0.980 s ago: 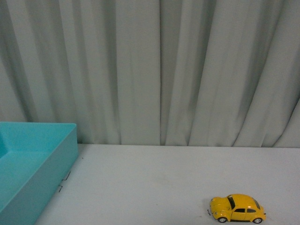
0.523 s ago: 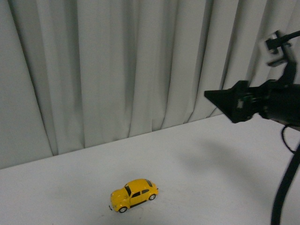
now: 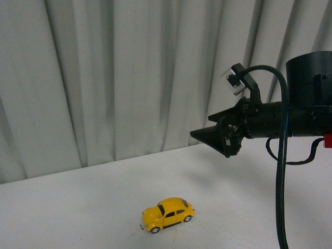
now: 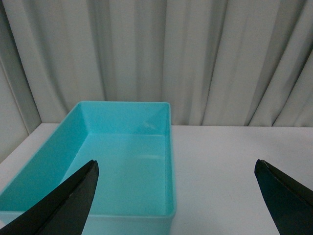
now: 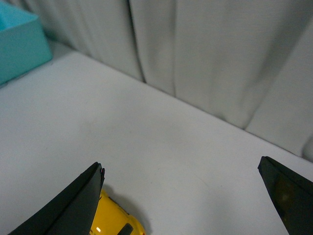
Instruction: Wind up and store yellow beetle toy
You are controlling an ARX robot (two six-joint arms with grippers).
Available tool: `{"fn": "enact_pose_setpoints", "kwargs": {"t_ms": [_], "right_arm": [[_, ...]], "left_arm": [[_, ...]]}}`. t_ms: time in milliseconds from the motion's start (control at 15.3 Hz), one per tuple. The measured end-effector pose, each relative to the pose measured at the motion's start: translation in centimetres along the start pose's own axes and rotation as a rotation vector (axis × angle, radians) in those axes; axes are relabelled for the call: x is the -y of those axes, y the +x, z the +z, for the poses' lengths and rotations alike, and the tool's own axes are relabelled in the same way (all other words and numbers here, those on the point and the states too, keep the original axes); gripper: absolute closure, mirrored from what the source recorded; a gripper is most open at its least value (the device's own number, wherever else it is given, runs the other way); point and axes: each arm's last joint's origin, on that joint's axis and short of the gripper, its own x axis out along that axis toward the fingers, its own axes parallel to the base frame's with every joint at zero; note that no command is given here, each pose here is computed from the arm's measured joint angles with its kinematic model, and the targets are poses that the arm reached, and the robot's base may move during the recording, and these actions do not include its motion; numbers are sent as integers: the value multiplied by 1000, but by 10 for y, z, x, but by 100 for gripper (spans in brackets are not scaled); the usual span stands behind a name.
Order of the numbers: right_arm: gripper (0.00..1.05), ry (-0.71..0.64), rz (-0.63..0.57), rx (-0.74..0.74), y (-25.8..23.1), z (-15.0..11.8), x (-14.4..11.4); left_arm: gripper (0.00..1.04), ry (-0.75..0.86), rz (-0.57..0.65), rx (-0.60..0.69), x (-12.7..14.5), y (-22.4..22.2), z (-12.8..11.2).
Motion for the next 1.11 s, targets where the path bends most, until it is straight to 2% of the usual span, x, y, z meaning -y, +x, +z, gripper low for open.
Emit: {"fn": "enact_pose_setpoints", "kwargs": {"t_ms": [131, 392, 653, 849, 1110], "right_arm": [[7, -168, 198, -111, 29, 0, 5], [7, -329, 395, -246, 61, -23, 1], [7, -478, 512, -325, 84, -33, -4], [7, -519, 601, -381, 96, -48, -12], [7, -580, 641, -416, 110, -49, -13]], "left_arm": [[7, 0, 0, 0, 0, 0, 0], [7, 0, 0, 0, 0, 0, 0], [7, 0, 0, 0, 0, 0, 0], [7, 0, 0, 0, 0, 0, 0], [7, 0, 0, 0, 0, 0, 0]]}}
